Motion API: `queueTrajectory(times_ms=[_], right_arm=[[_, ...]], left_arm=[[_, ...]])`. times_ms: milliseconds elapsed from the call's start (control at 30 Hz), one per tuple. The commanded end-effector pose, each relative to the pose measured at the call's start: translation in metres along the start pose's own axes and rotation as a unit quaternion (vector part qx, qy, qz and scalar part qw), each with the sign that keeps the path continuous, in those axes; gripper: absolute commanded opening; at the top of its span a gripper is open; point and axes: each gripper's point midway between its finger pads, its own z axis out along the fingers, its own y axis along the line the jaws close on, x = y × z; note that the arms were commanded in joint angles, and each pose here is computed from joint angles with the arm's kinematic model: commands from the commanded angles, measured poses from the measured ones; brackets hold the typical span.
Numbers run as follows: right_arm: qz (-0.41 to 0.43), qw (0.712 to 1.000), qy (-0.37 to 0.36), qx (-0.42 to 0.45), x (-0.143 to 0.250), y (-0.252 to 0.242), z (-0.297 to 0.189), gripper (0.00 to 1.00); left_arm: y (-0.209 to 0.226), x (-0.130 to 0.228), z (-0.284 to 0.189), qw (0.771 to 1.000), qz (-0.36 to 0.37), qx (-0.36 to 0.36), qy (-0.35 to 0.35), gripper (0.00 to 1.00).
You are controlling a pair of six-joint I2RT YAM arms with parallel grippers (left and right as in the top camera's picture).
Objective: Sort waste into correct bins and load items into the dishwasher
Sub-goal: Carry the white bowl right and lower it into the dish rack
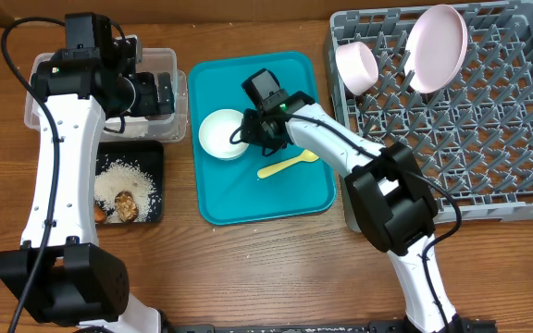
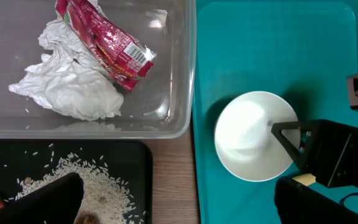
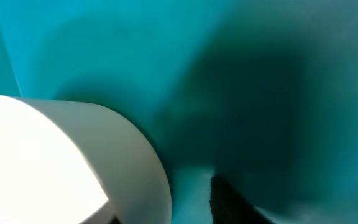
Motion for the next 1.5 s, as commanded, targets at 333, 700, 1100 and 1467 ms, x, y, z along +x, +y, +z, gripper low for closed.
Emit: queueTrajectory(times_ms=[333, 700, 1100, 1467], right_arm=[[-0.054, 0.998, -0.041, -0.013, -0.022, 0.013, -0.054, 0.07], [-0.027, 0.933, -0.249, 0.259, -0.076, -0.08, -0.212, 0.04], [-0.018, 0.709, -0.443, 0.548, -0.09, -0.147, -0.383, 0.04], [-0.046, 0.703, -0.34, 0.624, -0.085, -0.221, -0.327, 0.04]], left_arm=[[-0.002, -0.008, -0.011, 1.0, -0.001, -0.002, -0.018, 1.0], [-0.002, -0.008, -0.011, 1.0, -0.001, -0.002, -0.018, 1.0], [-0.002, -0.008, -0.011, 1.0, 0.0, -0.002, -0.018, 1.0], [-0.002, -0.008, -0.011, 1.0, 0.0, -0.002, -0.018, 1.0]])
